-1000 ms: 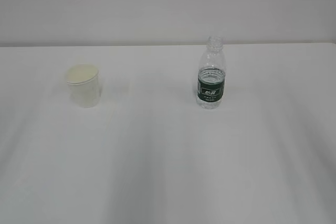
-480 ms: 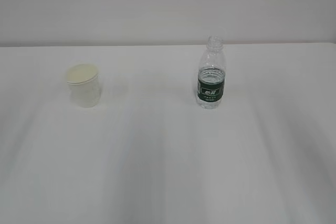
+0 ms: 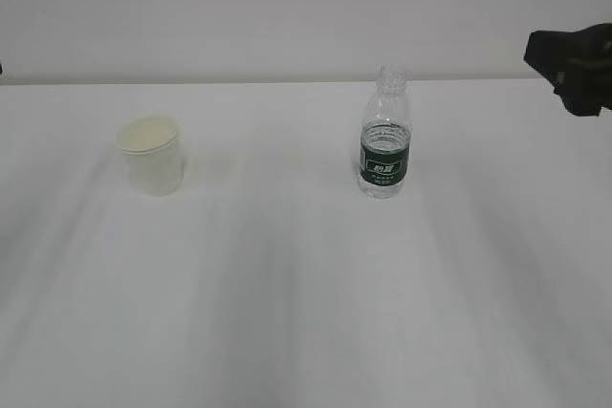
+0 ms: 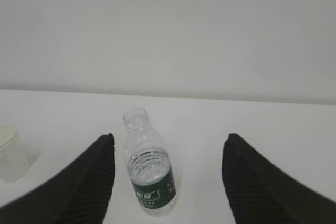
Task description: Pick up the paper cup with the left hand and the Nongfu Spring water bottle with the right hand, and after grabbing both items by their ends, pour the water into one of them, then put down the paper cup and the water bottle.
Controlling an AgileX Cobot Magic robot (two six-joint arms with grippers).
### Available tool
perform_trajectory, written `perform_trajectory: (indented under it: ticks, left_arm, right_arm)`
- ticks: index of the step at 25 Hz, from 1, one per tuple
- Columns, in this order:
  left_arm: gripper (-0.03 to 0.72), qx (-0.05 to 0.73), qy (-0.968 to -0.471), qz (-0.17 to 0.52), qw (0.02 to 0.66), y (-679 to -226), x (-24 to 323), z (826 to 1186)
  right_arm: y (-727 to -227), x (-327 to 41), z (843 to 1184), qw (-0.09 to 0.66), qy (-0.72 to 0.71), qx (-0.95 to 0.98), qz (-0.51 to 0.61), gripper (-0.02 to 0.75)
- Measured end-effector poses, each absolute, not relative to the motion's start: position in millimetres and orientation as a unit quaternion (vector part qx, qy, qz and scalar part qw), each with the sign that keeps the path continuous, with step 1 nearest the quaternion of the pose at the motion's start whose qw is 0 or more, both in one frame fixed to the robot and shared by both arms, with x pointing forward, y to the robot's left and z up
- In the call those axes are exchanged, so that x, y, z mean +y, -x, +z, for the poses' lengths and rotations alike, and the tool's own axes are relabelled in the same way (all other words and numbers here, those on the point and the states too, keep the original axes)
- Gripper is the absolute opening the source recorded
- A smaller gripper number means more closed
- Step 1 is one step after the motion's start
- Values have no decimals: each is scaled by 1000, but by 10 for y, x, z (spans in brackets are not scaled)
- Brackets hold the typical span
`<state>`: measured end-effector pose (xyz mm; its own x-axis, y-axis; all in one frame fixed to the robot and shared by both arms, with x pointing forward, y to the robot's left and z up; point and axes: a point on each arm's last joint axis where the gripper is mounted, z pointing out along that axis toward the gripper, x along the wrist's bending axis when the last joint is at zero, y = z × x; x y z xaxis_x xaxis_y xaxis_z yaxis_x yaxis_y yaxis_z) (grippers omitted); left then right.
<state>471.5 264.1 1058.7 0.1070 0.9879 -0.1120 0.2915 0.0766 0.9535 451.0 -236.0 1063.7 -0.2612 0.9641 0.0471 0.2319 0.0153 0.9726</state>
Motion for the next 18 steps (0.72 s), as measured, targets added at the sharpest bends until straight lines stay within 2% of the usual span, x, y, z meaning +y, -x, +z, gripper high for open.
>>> perform_trajectory:
  ticks: [9, 18]
  left_arm:
    - [412, 537, -546, 398, 505, -4750, 2569, 10289]
    - [401, 498, -579, 379, 523, -4516, 2313, 9901]
  right_arm:
    - [-4389, -2408, 10241, 385, -472, 602, 515, 483]
    - [-4454, -2322, 9958, 373, -446, 606, 543, 483]
